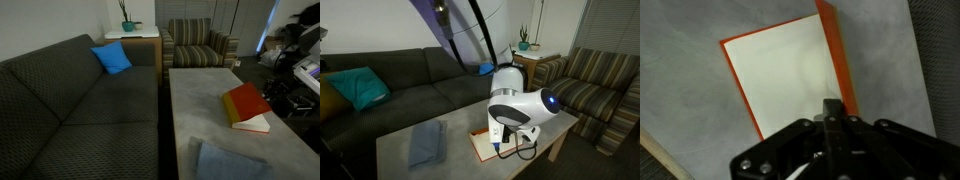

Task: Open the red book

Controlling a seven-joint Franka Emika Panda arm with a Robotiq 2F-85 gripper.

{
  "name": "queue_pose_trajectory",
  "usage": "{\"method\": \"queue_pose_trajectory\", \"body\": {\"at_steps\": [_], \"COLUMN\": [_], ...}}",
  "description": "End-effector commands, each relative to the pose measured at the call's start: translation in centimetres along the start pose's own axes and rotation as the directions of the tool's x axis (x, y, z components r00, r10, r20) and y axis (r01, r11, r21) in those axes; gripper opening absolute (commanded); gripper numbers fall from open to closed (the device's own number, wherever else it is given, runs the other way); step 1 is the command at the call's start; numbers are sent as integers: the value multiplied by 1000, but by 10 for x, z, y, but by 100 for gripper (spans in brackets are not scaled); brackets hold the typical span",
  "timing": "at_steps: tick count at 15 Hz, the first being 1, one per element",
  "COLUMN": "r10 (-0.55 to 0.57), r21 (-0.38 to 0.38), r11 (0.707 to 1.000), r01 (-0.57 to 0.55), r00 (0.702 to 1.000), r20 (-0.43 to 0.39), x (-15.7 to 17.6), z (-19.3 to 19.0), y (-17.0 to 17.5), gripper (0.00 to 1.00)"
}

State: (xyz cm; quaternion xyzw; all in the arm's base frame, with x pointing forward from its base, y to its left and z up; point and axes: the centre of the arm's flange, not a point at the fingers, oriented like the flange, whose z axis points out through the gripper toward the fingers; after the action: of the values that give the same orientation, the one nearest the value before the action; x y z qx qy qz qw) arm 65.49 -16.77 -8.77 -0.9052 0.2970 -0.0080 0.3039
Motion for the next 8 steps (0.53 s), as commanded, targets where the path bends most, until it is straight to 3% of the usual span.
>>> {"method": "queue_pose_trajectory", "body": {"at_steps": [1,8], "r10": [-34,-90], "r21": [28,44], "r11": [999,995], "r01": [33,88], "r00": [999,994], "r20": [29,55], "x": [-11,-21], "z": [-4,5], "y": [-15,-51], "gripper": [0,0]}}
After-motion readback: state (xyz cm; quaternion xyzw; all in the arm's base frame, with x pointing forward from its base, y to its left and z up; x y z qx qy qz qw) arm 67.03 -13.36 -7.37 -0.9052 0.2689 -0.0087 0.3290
